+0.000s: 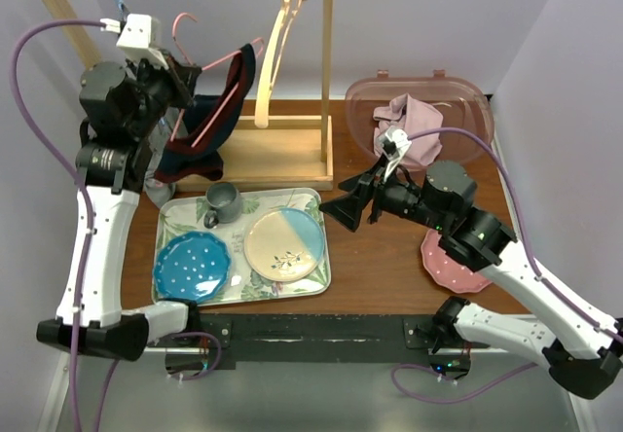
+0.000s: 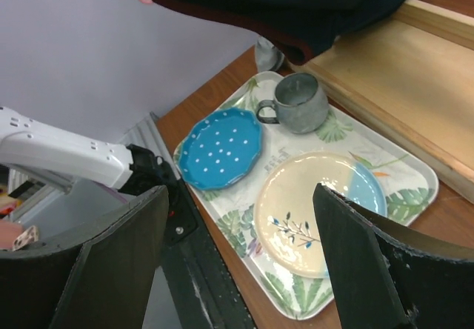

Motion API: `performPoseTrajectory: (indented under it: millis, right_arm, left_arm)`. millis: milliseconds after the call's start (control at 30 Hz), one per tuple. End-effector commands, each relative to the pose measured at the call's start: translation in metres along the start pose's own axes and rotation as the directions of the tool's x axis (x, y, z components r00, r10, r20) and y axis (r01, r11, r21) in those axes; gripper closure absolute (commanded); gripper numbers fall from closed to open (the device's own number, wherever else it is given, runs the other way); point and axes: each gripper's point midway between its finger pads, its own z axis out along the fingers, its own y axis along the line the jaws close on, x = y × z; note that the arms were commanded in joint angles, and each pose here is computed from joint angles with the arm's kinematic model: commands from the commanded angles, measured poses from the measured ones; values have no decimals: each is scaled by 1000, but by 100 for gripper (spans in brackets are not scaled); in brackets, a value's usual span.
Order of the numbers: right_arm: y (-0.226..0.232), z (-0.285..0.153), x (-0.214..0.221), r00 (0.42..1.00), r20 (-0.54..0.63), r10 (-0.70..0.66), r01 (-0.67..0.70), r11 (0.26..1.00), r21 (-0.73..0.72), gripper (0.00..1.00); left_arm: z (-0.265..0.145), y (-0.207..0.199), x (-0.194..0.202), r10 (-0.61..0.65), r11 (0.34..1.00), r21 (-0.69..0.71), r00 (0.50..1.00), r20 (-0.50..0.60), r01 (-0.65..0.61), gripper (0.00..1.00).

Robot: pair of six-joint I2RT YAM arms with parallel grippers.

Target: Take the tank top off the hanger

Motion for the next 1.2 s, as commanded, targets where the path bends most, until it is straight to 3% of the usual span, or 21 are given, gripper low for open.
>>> performPoseTrajectory:
  millis: [0, 200, 333, 433, 533, 900, 1167]
  right_arm:
    - [32, 10, -22, 998, 68, -17, 26, 991, -134, 18]
    - [56, 34, -8, 996, 64, -62, 74, 975, -207, 18]
    - [84, 55, -12, 977, 174, -122, 167, 949, -268, 19]
    - [109, 73, -16, 917, 285, -281, 357, 895, -269, 19]
    - [125, 99, -17, 882, 331, -335, 431, 859, -277, 19]
    - [143, 159, -25, 796, 450, -404, 550, 793, -262, 16]
    - [134, 192, -12, 776, 431, -460, 585, 782, -218, 20]
  left_arm:
    - [-23, -23, 2, -65, 993, 98, 998, 15, 64, 100]
    - [-39, -35, 23, -100, 982, 161, 995, -22, 102, 100]
    - [-48, -38, 32, -126, 978, 163, 991, -38, 130, 100]
    - [-53, -42, 31, -143, 973, 176, 989, -39, 148, 100]
    - [-56, -46, 32, -161, 967, 190, 986, -51, 168, 100]
    - [-71, -64, 20, -252, 932, 265, 968, -21, 248, 100]
    - [-78, -67, 3, -255, 931, 275, 967, 13, 242, 100]
